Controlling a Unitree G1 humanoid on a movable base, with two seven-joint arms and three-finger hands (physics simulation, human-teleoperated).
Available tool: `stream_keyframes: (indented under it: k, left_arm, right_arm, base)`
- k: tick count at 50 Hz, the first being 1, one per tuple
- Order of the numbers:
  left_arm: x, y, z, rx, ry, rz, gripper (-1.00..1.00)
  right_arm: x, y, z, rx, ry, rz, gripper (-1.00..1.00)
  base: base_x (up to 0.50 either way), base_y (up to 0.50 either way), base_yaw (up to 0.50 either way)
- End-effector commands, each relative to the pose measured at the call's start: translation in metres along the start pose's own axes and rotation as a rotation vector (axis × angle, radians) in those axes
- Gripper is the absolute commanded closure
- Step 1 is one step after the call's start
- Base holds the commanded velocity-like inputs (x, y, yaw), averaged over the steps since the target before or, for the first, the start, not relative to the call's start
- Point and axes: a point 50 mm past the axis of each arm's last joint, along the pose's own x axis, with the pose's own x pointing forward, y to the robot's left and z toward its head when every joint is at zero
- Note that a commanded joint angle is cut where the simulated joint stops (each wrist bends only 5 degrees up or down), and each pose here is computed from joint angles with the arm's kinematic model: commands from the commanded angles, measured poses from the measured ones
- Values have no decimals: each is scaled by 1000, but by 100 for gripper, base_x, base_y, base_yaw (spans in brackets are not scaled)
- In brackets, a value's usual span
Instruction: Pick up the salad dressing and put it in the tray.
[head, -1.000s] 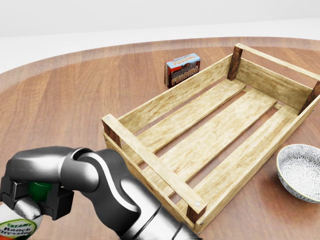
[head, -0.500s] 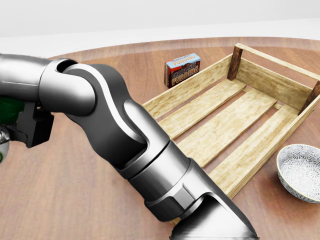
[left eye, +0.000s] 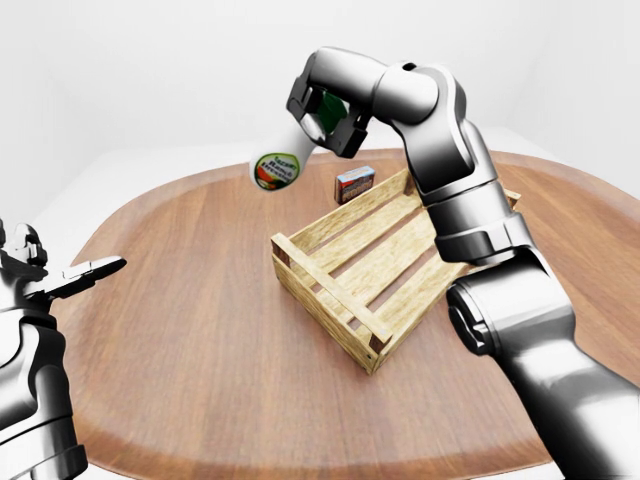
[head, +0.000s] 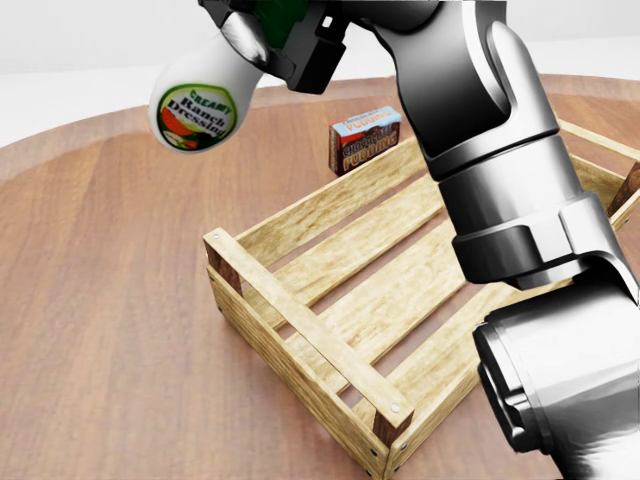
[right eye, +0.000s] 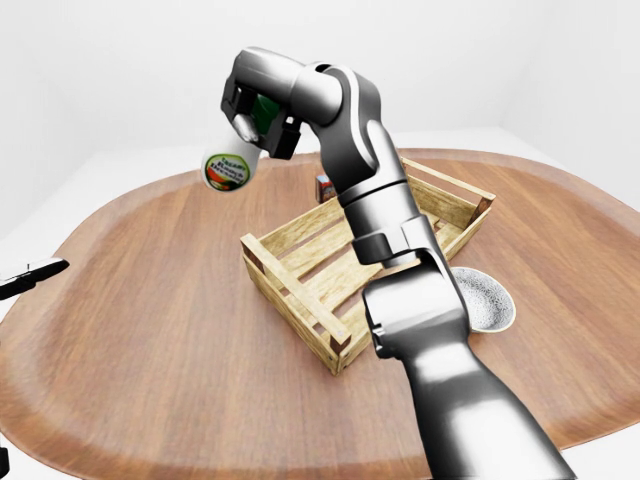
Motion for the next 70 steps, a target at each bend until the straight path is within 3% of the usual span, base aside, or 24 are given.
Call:
stream_keyframes:
  k: [1,5,8,15,20,26,36,46,49,57,70]
  left_arm:
    - [0,0,0,3,-1,-2,-100]
    - [0,0,2,4,-6,-1,-100]
    - [-1,-1,1,6,-3,-3,-100]
    - [-1,-1,3,8,-14,-4,-100]
    - [-1,-1,3,8,-13,-5,-100]
    - [-1,1,2,9,-11,-3,-100]
    - [-1,0,-1,9,3,-4,-100]
    - [-1,0,-1,8,3,-4,-100]
    - [-1,0,-1,9,5,-4,-100]
    - [-1,0,-3,10,13,-4,-100]
    - [-1,-1,-4,12,16,-9,-100]
  right_arm:
    - [-46,-40,-58,-52,215,-132,96]
    - [-66,-37,-96,-71,375,-137,96]
    - [-78,-34,-125,-13,481,-117,97]
    - [-102,-6,-188,135,740,34,99]
    - [-105,6,-200,161,809,102,100]
    - [-113,47,-223,200,908,241,100]
    - [-111,94,-232,326,896,326,100]
    - [-107,121,-232,330,900,405,100]
    - [-109,126,-237,227,950,368,100]
    - [-112,136,-244,163,976,230,100]
    - [-112,144,-246,29,1001,202,99]
  base:
    - [0,0,0]
    - [0,0,0]
    - [0,0,0]
    - [0,0,0]
    - [0,0,0]
    - [0,0,0]
    - [0,0,0]
    - [0,0,0]
    - [0,0,0]
    - [0,0,0]
    - [0,0,0]
